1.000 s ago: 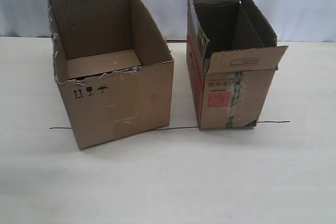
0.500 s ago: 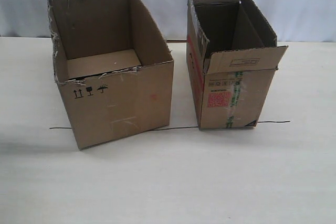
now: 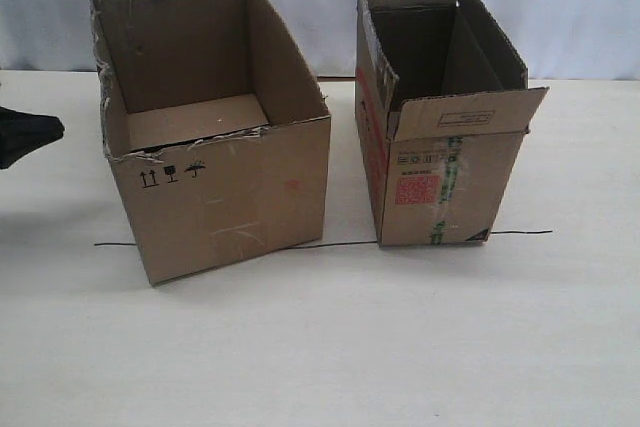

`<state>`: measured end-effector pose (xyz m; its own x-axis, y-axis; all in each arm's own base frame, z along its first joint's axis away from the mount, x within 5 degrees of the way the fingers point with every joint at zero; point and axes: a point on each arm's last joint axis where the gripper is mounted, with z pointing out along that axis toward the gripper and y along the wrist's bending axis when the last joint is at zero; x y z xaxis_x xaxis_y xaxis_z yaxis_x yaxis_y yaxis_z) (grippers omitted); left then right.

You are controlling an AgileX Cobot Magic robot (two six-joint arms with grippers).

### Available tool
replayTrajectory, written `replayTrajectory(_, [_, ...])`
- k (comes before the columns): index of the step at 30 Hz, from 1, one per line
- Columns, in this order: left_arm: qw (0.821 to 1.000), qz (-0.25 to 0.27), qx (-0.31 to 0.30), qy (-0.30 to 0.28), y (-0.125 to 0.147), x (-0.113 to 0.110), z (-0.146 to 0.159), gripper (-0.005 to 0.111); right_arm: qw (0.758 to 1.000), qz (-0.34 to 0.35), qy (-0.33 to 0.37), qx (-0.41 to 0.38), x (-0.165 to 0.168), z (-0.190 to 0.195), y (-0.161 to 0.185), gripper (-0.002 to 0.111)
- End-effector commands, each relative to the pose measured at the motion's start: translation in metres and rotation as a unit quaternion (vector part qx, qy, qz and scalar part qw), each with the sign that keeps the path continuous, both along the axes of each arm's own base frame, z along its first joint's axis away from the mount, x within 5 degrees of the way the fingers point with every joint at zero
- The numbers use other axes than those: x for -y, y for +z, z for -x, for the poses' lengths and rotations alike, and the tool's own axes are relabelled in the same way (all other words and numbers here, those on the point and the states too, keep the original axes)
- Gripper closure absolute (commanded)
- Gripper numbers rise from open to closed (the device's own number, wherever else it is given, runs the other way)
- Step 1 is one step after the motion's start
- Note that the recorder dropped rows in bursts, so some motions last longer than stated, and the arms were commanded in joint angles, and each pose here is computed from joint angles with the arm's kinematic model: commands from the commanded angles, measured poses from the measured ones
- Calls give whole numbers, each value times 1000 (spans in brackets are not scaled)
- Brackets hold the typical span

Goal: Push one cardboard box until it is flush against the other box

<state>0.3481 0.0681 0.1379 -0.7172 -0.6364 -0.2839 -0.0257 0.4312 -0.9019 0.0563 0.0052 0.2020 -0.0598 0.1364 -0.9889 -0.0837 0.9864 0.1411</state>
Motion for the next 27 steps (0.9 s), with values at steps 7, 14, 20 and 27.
replayTrajectory(7, [998,37,31,-42,-1,16,-41,107,1000,2,-3,6,0,0,0,103])
replayTrajectory(14, [998,5,33,-57,4,42,-64,107,1000,2,-3,6,0,0,0,103])
replayTrajectory(20, [998,-9,42,-48,14,46,-78,107,1000,2,-3,6,0,0,0,103])
replayTrajectory(27, [996,25,34,-74,6,57,-87,107,1000,2,-3,6,0,0,0,103])
